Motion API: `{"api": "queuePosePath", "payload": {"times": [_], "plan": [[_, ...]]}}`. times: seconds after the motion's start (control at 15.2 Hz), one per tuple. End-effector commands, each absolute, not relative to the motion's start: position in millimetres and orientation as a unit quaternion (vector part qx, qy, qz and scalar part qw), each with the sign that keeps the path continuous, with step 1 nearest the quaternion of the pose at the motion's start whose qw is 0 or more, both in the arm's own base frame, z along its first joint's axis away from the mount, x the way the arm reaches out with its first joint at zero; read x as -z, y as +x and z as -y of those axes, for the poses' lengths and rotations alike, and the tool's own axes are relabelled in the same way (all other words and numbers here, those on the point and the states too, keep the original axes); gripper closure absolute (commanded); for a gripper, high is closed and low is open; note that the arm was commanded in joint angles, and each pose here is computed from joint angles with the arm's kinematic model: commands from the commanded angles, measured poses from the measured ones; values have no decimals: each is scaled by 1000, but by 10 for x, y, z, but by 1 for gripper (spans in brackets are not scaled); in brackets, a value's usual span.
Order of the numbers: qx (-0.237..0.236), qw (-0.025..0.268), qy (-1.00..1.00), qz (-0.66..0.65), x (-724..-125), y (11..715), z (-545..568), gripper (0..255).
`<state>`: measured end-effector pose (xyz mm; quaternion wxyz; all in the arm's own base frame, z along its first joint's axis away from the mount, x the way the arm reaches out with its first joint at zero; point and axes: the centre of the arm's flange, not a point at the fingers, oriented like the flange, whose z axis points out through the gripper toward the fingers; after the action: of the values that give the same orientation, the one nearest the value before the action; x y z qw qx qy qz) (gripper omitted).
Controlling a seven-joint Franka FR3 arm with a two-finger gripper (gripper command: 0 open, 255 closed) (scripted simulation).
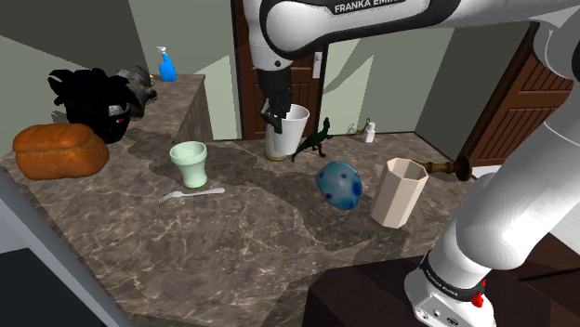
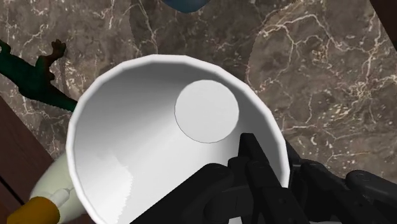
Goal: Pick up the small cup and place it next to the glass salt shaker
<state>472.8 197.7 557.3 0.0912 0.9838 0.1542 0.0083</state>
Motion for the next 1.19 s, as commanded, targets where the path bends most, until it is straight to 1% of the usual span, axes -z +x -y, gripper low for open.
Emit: {"api": "queuePosePath", "payload": {"times": [0.0,0.13,1.12], "plan": [[-8,91,984,-154,-5681,4730,-1965,255],[-8,91,984,-154,-5774,4730,-1965,255],[-8,91,984,-154,-5782,4454,-4,255]]}}
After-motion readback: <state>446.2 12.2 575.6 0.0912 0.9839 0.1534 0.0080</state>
